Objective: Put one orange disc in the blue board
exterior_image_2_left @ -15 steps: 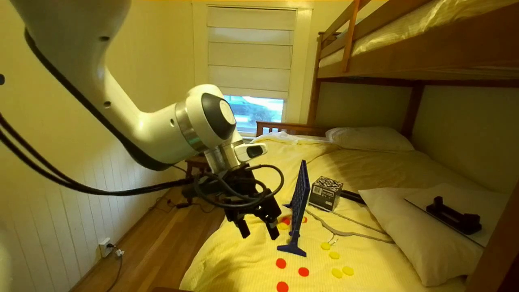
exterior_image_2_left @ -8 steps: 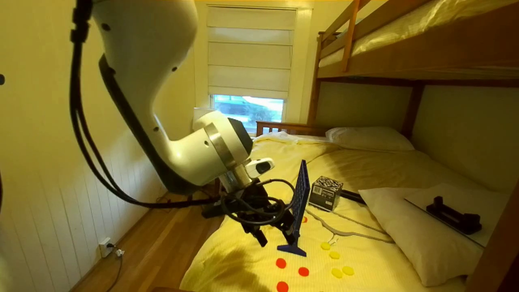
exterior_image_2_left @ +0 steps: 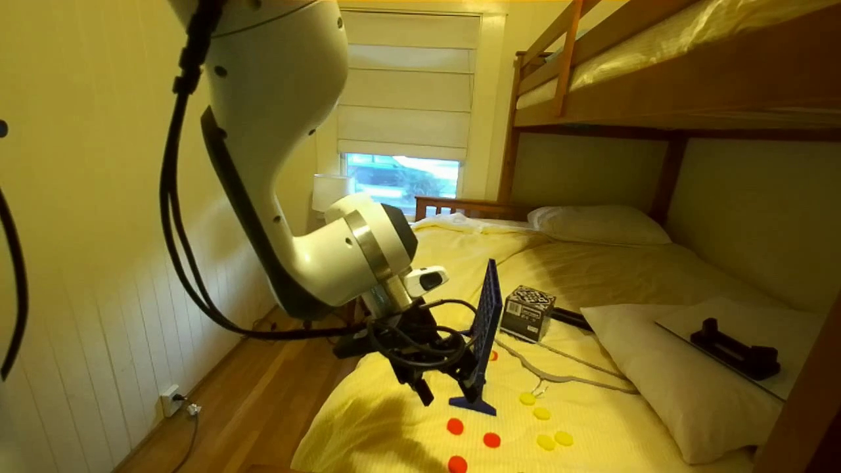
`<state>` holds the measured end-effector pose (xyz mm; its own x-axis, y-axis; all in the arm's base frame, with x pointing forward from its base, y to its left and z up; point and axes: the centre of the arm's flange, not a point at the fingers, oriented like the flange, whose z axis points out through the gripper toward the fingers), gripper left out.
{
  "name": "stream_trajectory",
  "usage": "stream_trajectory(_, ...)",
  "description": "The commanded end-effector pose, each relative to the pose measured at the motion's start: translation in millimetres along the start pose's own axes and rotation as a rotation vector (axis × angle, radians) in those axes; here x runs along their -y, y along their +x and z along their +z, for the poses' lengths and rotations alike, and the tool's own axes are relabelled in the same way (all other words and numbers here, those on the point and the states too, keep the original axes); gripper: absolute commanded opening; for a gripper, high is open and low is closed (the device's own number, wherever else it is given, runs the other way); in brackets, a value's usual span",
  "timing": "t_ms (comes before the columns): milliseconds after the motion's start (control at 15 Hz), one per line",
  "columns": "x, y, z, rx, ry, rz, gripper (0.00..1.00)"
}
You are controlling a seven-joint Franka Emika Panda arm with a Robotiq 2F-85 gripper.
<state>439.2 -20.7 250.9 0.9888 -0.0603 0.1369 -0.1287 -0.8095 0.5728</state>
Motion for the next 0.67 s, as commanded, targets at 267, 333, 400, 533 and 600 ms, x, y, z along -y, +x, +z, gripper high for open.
stream_trajectory(267, 64, 39, 37, 0.024, -0.019, -0.079, 1.00)
stream_trajectory(333, 71, 43, 41, 0.031, -0.020, -0.087, 1.00)
stream_trajectory(400, 77, 47, 45, 0.036, -0.022, -0.092, 1.00)
stream_trajectory(533, 88, 55, 54, 0.036, -0.036, -0.095, 1.00)
stream_trajectory(600, 92, 59, 57, 0.034, -0.037, -0.092, 1.00)
